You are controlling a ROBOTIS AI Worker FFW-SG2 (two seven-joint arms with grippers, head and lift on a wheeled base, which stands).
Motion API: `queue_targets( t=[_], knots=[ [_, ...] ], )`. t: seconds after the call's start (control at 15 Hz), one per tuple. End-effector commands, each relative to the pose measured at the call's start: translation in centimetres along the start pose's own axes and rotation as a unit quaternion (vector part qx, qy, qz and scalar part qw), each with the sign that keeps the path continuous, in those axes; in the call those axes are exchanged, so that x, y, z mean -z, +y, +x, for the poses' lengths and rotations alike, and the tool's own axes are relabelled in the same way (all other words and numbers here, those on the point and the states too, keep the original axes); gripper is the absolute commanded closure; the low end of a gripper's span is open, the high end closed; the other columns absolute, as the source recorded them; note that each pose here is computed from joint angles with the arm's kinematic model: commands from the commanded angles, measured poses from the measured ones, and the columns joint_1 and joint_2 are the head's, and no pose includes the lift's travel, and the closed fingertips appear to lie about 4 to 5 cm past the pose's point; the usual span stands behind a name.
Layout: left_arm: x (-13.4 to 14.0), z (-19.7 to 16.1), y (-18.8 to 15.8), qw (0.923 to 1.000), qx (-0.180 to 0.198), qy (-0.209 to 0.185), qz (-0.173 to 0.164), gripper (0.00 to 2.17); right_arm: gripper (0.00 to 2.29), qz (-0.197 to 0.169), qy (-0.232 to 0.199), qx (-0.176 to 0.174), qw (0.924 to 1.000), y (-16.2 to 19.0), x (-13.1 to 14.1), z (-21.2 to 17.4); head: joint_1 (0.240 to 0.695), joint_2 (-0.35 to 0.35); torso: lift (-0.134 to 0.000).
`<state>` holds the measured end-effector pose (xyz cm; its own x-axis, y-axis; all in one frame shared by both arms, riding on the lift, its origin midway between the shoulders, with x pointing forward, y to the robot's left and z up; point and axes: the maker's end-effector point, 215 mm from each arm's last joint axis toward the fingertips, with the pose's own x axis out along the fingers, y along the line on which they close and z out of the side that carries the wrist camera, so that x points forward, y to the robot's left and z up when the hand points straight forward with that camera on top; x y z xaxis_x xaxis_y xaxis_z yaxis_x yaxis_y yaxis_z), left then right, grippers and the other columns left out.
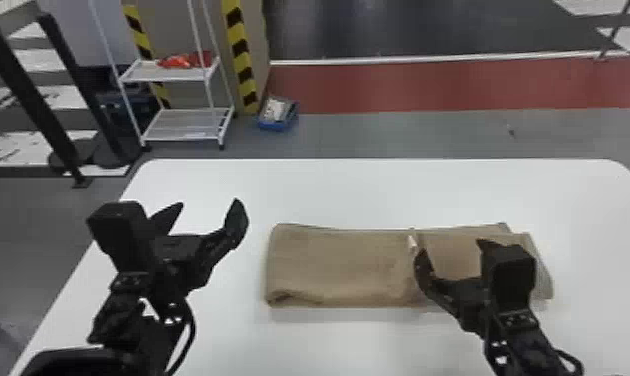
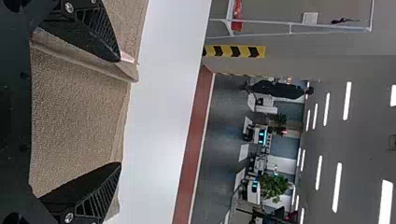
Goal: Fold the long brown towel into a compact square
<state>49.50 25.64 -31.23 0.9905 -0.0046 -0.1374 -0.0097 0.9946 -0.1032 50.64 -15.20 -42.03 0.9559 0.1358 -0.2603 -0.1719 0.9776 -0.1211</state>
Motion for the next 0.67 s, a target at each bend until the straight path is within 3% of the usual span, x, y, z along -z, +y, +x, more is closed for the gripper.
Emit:
queue_targets(
  t=[0.0,0.27,0.6],
  knots=[
    [0.9,0.2,0.2,0.9997,0.003,-0.019,-0.016,0.07,0.09,0.003,0.011,-0.014,0.9998,1.1,0.4,0.6,0.695,0.113,-0.120],
    [2.4,-0.3,0.1,0.9994,0.008,-0.020,-0.028,0.07,0.09,-0.001,0.030,-0.043,0.9986,3.3,2.1,2.0,0.695,0.139,-0.120],
    [3.4,-0.4,-0.7,0.9992,0.022,-0.014,-0.030,0.07,0.13,-0.006,0.038,-0.056,0.9977,4.6,2.7,2.9,0.695,0.147,-0.120]
  ],
)
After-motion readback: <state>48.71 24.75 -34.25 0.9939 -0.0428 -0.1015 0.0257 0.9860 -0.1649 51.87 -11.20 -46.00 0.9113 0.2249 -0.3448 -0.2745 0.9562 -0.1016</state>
